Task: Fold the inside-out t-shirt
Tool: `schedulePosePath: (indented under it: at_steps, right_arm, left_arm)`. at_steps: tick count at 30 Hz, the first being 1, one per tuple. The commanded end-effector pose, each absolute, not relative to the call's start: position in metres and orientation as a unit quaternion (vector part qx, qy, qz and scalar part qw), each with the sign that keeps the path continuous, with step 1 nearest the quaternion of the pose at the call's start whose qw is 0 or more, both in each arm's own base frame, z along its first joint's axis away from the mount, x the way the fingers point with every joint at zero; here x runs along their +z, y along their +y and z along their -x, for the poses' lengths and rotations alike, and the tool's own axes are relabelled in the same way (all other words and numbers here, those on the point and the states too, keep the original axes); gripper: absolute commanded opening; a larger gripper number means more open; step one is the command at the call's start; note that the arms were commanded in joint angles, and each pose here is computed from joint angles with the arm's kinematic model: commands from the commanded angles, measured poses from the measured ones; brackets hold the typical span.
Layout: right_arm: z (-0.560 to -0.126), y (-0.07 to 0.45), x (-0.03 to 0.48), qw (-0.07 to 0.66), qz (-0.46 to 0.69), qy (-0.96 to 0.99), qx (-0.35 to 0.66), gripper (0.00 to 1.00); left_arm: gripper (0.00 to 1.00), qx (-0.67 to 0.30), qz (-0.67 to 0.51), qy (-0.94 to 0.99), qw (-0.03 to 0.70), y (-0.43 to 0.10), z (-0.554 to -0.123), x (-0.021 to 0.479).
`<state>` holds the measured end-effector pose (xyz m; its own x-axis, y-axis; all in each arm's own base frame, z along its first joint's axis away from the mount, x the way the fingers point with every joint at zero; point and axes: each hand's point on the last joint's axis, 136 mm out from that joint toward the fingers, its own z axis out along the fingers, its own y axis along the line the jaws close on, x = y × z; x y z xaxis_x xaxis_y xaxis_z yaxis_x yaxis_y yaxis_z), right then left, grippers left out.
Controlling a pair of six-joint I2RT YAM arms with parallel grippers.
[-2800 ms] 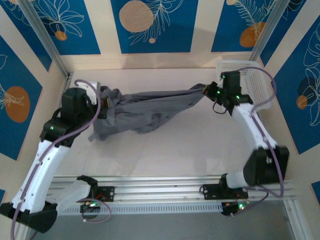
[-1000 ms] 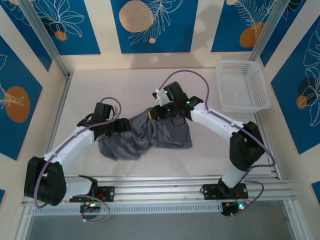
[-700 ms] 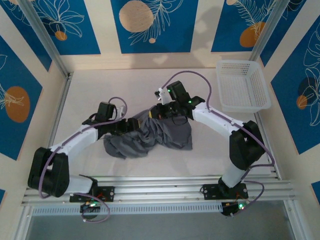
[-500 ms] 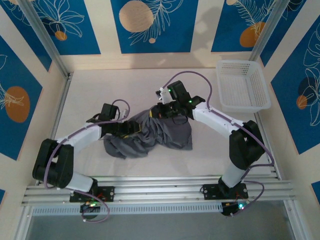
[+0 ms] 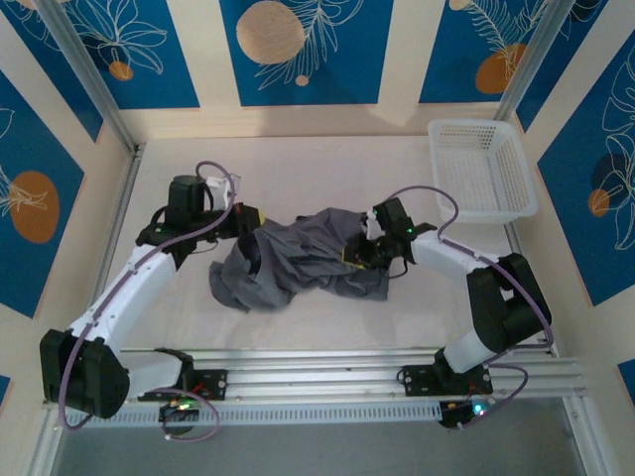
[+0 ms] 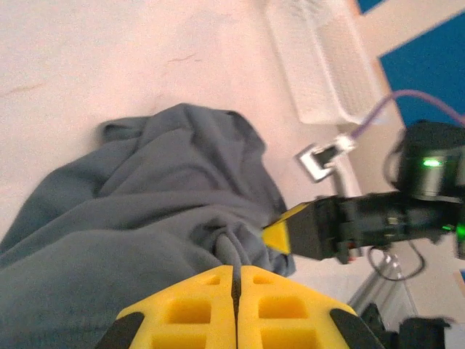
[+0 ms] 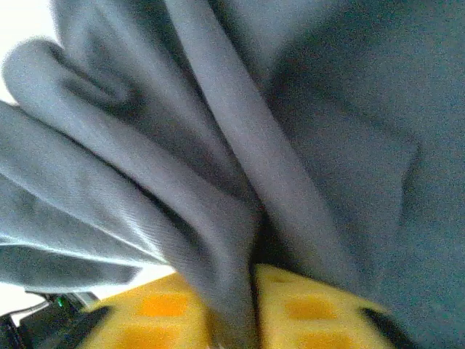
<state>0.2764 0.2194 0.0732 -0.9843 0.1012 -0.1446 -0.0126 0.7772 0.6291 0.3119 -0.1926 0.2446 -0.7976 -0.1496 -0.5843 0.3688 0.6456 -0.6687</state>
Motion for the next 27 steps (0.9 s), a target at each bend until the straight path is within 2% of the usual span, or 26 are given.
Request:
schedulePosePath:
  at_steps: [1, 2, 4, 7, 11, 15, 19, 24, 25, 27]
  right_arm:
    - [-0.279, 0.235, 0.116, 0.161, 0.034, 0.922, 0.349, 0.51]
    - [-0.283, 0.238, 0.127, 0.197, 0.062, 0.92, 0.332, 0.59]
    - [-0.29, 0.25, 0.149, 0.268, 0.13, 0.903, 0.309, 0.66]
    - [-0.3, 0.27, 0.169, 0.335, 0.224, 0.87, 0.283, 0.68]
    - [-0.304, 0.299, 0.169, 0.323, 0.324, 0.842, 0.286, 0.68]
    - [-0.312, 0.313, 0.152, 0.28, 0.347, 0.846, 0.291, 0.67]
    - [-0.339, 0.311, 0.128, 0.257, 0.312, 0.875, 0.266, 0.61]
    - [-0.337, 0.325, 0.11, 0.228, 0.319, 0.873, 0.291, 0.56]
    - [-0.335, 0.327, 0.107, 0.217, 0.319, 0.874, 0.294, 0.53]
    - [-0.333, 0.33, 0.106, 0.202, 0.314, 0.876, 0.305, 0.35]
  left_arm:
    - [0.0, -0.449, -0.126, 0.837, 0.286, -0.205, -0.295, 0.246]
    - [0.0, -0.455, -0.138, 0.833, 0.284, -0.208, -0.292, 0.248]
    - [0.0, -0.459, -0.156, 0.826, 0.287, -0.21, -0.288, 0.253]
    - [0.0, -0.455, -0.173, 0.825, 0.288, -0.21, -0.285, 0.258]
    - [0.0, -0.442, -0.17, 0.831, 0.291, -0.206, -0.285, 0.258]
    - [0.0, -0.437, -0.162, 0.835, 0.291, -0.204, -0.285, 0.256]
    - [0.0, -0.438, -0.161, 0.835, 0.292, -0.204, -0.283, 0.255]
    - [0.0, -0.436, -0.162, 0.837, 0.288, -0.204, -0.283, 0.253]
    - [0.0, -0.436, -0.162, 0.837, 0.288, -0.204, -0.283, 0.253]
    - [0.0, -0.434, -0.161, 0.839, 0.286, -0.204, -0.284, 0.251]
